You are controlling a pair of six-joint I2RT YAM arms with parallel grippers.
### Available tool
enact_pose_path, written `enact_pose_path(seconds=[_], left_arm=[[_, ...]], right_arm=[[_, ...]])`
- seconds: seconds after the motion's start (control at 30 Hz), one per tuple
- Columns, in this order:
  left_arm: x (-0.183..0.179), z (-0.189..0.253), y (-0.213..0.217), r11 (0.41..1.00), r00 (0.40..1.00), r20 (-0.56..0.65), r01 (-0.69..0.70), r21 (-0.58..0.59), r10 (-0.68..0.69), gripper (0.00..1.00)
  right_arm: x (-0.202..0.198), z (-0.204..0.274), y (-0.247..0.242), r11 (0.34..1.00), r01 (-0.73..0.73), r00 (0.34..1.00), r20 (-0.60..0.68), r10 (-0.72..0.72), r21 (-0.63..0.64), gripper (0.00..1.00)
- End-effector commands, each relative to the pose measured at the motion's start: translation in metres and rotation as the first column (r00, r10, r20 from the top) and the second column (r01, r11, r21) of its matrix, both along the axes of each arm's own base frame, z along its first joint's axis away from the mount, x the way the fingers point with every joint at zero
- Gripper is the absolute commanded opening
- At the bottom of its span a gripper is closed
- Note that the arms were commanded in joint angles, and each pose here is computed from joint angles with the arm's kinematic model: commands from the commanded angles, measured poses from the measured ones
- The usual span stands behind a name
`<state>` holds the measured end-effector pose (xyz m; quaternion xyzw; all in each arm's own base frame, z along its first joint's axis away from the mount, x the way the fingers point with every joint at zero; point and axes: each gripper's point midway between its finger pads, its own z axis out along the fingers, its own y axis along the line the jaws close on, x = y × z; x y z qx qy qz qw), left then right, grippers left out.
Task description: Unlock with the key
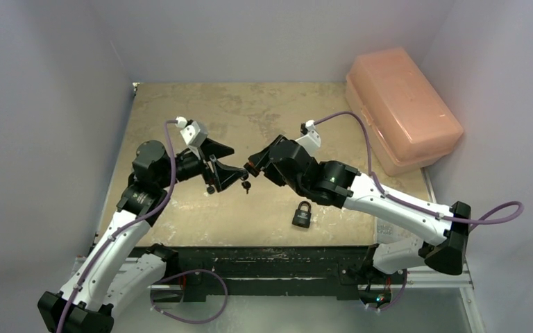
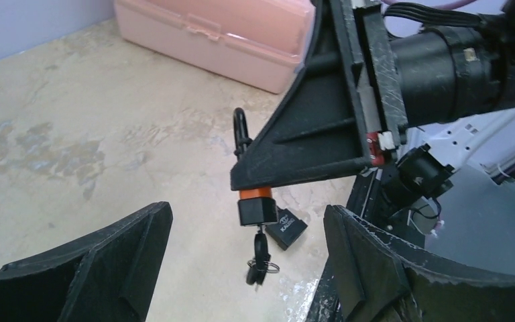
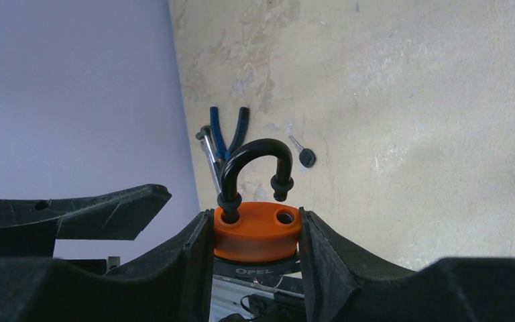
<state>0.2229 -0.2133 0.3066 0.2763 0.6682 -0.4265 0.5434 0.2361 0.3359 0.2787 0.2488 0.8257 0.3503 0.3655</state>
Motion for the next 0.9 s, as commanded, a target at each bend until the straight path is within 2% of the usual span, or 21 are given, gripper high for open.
enact_pose_path(seconds=[0.0, 0.17, 0.53, 0.8, 0.87], left_arm=[[-0.016, 0.016, -0.008, 0.992, 0.991, 0.074, 0.117, -0.036, -0.114, 0.9], [-0.006, 0.009, -0.011, 0.994, 0.994, 0.032, 0.103, -0.031, -0.102, 0.83], [0.006, 0.004, -0.017, 0.992, 0.995, -0.038, 0.094, -0.079, -0.097, 0.68], [0.01, -0.002, -0.021, 0.991, 0.991, -0.077, 0.1, -0.083, -0.107, 0.49], [0.012, -0.003, -0.021, 0.992, 0.991, -0.086, 0.093, -0.087, -0.1, 0.38]], right_arm=[[0.009, 0.041, -0.008, 0.995, 0.044, 0.993, 0.108, -0.054, 0.087, 0.0], [0.01, 0.058, -0.007, 0.994, 0.011, 0.983, 0.18, -0.03, 0.109, 0.0], [0.005, 0.057, 0.014, 0.987, -0.08, 0.978, 0.203, 0.051, 0.137, 0.0], [0.001, 0.057, 0.024, 0.982, -0.112, 0.977, 0.2, 0.081, 0.152, 0.0], [0.0, 0.057, 0.026, 0.981, -0.119, 0.976, 0.202, 0.087, 0.156, 0.0]])
